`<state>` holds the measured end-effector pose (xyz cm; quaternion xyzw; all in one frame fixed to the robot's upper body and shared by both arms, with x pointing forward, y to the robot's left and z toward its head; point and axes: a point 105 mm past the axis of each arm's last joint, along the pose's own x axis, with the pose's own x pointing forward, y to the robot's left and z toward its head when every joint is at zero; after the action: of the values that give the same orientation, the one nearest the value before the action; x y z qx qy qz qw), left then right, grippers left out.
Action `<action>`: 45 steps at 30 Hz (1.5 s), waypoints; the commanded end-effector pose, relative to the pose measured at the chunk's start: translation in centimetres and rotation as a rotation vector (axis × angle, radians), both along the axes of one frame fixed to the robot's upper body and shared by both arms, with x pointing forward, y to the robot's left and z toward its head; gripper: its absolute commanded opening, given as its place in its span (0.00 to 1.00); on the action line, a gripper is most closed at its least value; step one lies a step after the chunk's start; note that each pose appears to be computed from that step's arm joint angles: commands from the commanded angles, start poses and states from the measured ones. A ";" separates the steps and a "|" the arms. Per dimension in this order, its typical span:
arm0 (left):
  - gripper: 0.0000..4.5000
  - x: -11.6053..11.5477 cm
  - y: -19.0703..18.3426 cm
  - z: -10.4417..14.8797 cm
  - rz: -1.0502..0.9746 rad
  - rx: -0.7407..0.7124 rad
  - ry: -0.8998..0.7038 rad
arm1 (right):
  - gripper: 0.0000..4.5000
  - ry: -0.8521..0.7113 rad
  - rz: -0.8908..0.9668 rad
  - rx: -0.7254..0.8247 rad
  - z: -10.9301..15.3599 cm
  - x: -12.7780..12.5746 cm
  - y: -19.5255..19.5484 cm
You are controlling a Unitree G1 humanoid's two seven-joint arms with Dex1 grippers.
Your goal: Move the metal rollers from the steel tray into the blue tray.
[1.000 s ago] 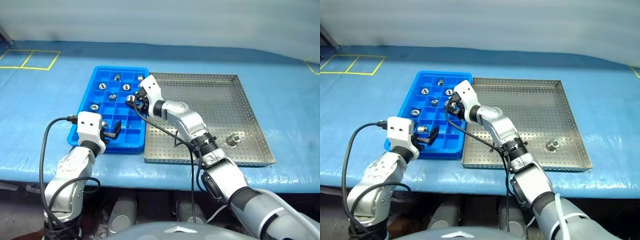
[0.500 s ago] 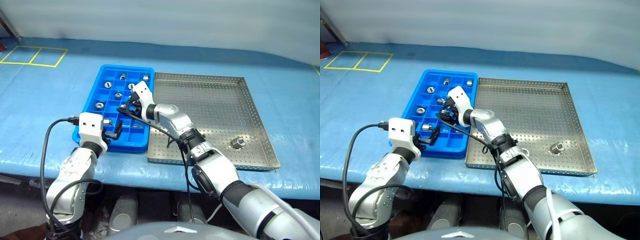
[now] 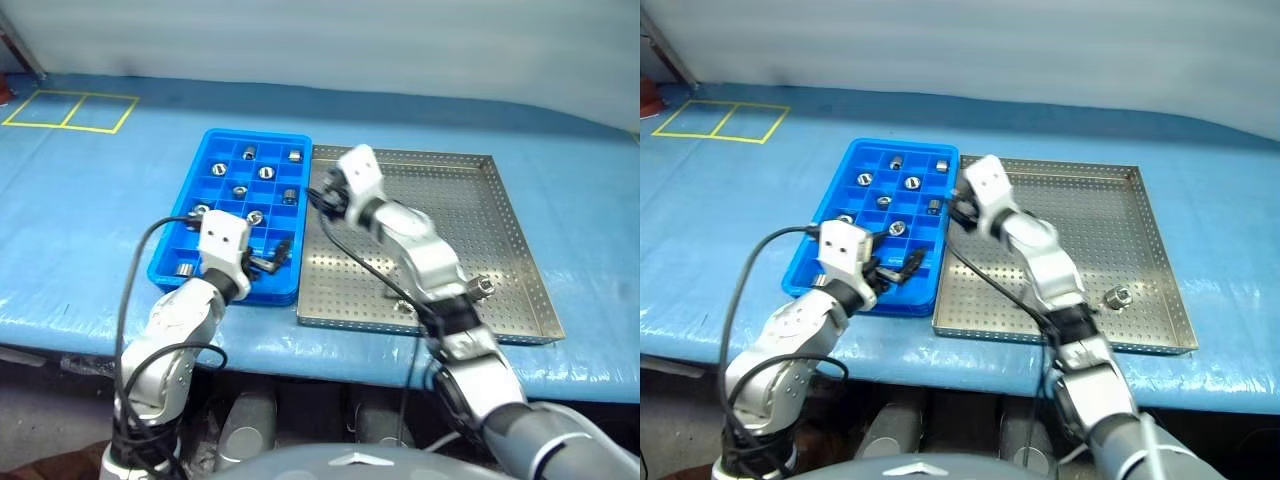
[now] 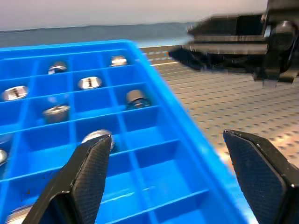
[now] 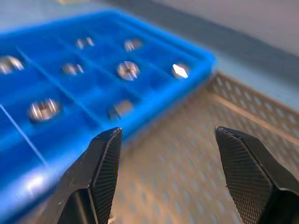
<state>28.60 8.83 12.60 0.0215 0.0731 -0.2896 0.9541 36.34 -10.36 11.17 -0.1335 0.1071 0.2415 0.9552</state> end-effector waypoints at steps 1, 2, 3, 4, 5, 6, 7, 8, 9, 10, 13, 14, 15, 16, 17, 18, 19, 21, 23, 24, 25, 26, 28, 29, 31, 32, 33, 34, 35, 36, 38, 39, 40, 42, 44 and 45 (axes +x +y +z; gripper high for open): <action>0.94 -0.1 -2.0 0.6 -0.139 0.024 -0.044 | 0.74 0.010 -0.092 -0.049 0.9 -2.5 -2.6; 0.94 -0.2 -2.4 0.5 -0.176 0.022 -0.041 | 0.74 0.032 -0.123 -0.052 0.6 -3.3 -3.4; 0.94 -0.3 -2.8 0.5 -0.209 0.012 -0.033 | 0.74 0.058 -0.143 -0.051 0.3 -4.1 -3.9; 0.94 -0.3 -3.1 0.4 -0.235 0.005 -0.024 | 0.74 0.084 -0.158 -0.054 -0.1 -4.9 -4.3; 0.94 -0.4 -3.3 0.3 -0.258 0.005 -0.017 | 0.74 0.111 -0.183 -0.049 -0.5 -5.6 -4.7; 0.94 -0.4 -3.3 0.2 -0.270 0.007 -0.012 | 0.74 0.135 -0.197 -0.042 -0.8 -6.1 -4.9; 0.94 -0.3 -3.4 0.1 -0.277 0.008 -0.006 | 0.74 0.160 -0.212 -0.032 -1.2 -6.6 -5.1; 0.94 -0.3 -3.4 0.0 -0.283 0.013 -0.001 | 0.74 0.187 -0.226 -0.016 -1.6 -7.1 -5.2; 0.94 -0.3 -3.3 -0.1 -0.287 0.017 0.001 | 0.74 0.214 -0.232 0.007 -2.0 -7.5 -5.0; 0.94 -0.3 -3.3 -0.1 -0.288 0.020 0.002 | 0.74 0.246 -0.228 0.021 -2.5 -8.0 -4.8; 0.94 -0.2 -3.2 -0.2 -0.283 0.025 0.004 | 0.74 0.316 -0.220 0.041 -3.9 -9.1 -4.1; 0.94 -0.1 -3.1 -0.2 -0.282 0.026 0.004 | 0.74 0.331 -0.215 0.051 -4.1 -9.3 -3.9; 0.94 0.0 -3.0 -0.3 -0.272 0.029 0.006 | 0.74 0.350 -0.213 0.051 -4.5 -9.5 -3.8; 0.94 0.1 -2.8 -0.4 -0.259 0.036 0.008 | 0.74 0.374 -0.215 0.051 -5.0 -9.8 -3.7; 0.94 0.1 -2.6 -0.5 -0.249 0.041 0.011 | 0.74 0.388 -0.221 0.045 -5.4 -9.9 -3.7; 0.94 0.2 -2.5 -0.6 -0.239 0.045 0.011 | 0.70 0.398 -0.229 0.037 -5.6 -10.0 -3.9; 0.94 0.2 -2.3 -0.7 -0.232 0.046 0.013 | 0.66 0.404 -0.233 0.034 -5.7 -10.1 -3.9; 0.94 0.2 -2.0 -0.7 -0.219 0.049 0.014 | 0.54 0.407 -0.238 0.030 -5.8 -10.1 -4.1; 0.94 0.3 -1.7 -0.8 -0.203 0.052 0.016 | 0.40 0.402 -0.225 0.022 -5.7 -10.2 -4.1; 0.94 0.3 -1.6 -0.9 -0.196 0.051 0.017 | 0.38 0.391 -0.219 0.023 -5.4 -10.1 -4.1; 0.94 0.3 -1.5 -0.9 -0.188 0.049 0.017 | 0.38 0.367 -0.213 0.024 -5.0 -9.8 -3.9; 0.94 0.3 -1.2 -0.8 -0.180 0.044 0.015 | 0.38 0.337 -0.201 0.028 -4.3 -9.5 -3.6; 0.94 0.4 -0.6 -0.5 -0.152 0.035 0.006 | 0.38 0.292 -0.159 0.052 -3.2 -8.9 -2.5; 0.94 0.5 -0.1 -0.2 -0.125 0.038 -0.004 | 0.38 0.266 -0.126 0.060 -2.5 -8.6 -1.8; 0.94 0.8 1.1 0.3 -0.059 0.070 -0.037 | 0.38 0.226 -0.059 0.084 -1.4 -8.1 -0.3; 0.94 1.0 1.7 0.5 -0.025 0.099 -0.058 | 0.38 0.209 -0.026 0.099 -0.8 -7.8 0.5; 0.94 1.3 2.8 1.0 0.043 0.143 -0.093 | 0.38 0.177 0.027 0.122 0.0 -7.5 1.7; 0.94 1.7 4.1 1.6 0.125 0.144 -0.113 | 0.38 0.151 0.094 0.161 1.0 -7.2 3.3; 0.94 2.0 5.1 2.3 0.194 0.128 -0.132 | 0.38 0.135 0.153 0.196 1.7 -7.1 4.7; 0.94 2.2 6.0 3.0 0.255 0.113 -0.154 | 0.38 0.128 0.207 0.226 2.3 -7.0 6.0; 0.94 2.4 7.1 4.0 0.338 0.090 -0.181 | 0.38 0.134 0.294 0.259 2.9 -6.9 8.2; 0.94 2.4 7.7 4.5 0.379 0.077 -0.200 | 0.38 0.142 0.351 0.268 3.1 -7.1 9.5; 0.94 2.5 8.3 4.8 0.428 0.057 -0.206 | 0.38 0.149 0.415 0.273 3.3 -7.4 11.0; 0.94 2.5 9.5 4.9 0.499 0.041 -0.204 | 0.38 0.164 0.497 0.282 3.4 -7.8 13.1; 0.94 2.3 10.2 4.7 0.535 0.037 -0.192 | 0.38 0.185 0.560 0.276 3.1 -8.3 15.0; 0.94 2.3 10.3 4.6 0.541 0.041 -0.181 | 0.38 0.203 0.588 0.276 2.7 -8.5 15.8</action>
<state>31.28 18.93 16.06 0.0441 0.0159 -0.0306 0.9984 28.31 4.13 13.15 -0.0057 0.1430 0.5036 0.8520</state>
